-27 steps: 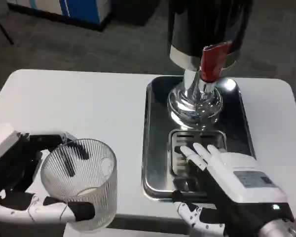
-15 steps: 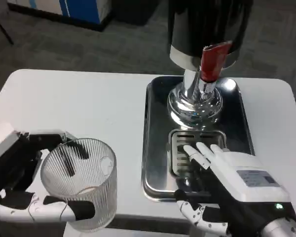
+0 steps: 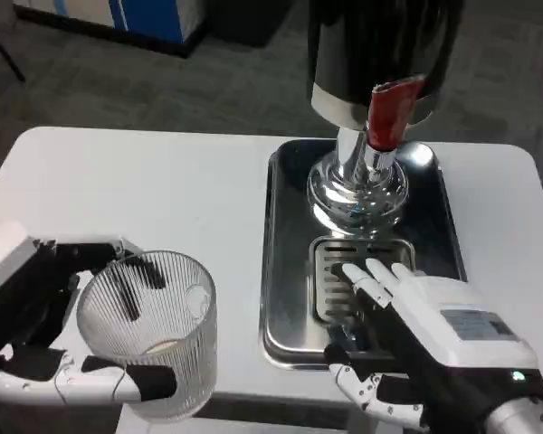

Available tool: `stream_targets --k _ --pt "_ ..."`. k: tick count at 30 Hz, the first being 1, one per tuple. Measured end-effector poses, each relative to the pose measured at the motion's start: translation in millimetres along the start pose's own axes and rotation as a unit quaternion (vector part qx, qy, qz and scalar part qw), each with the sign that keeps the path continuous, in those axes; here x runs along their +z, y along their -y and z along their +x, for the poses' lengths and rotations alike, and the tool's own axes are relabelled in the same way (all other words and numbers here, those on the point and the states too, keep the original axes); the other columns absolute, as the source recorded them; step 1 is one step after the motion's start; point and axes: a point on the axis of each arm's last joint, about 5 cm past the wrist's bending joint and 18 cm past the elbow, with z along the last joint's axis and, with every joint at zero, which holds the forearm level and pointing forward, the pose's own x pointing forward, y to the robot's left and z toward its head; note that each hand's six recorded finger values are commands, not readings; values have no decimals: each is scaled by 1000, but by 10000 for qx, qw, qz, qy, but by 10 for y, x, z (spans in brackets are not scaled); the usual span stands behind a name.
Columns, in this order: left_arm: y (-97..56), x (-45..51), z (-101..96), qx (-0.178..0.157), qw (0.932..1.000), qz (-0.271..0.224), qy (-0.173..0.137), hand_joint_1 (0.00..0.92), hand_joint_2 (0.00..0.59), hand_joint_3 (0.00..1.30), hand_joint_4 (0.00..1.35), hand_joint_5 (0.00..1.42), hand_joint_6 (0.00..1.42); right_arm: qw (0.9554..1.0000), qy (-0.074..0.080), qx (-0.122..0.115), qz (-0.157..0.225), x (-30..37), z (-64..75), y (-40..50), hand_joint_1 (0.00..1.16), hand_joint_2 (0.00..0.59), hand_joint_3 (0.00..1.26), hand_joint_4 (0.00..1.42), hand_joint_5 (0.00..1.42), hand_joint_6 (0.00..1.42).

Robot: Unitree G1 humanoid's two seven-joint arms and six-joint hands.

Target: Grasp the cup under the faucet to collect the drink, then remove the cup.

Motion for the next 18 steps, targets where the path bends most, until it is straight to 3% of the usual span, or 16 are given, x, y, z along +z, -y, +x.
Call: stream_targets --k 7,18 --pt "36 -19 41 -53 10000 -34 -5 474 49 972 1124 1320 1424 10000 -53 -3 1 -17 -8 13 386 494 64 0 0 46" --pt "60 -96 334 69 9999 111 22 474 49 972 1124 1320 1424 9990 -401 -175 -5 -77 -41 69 386 494 53 0 0 47"
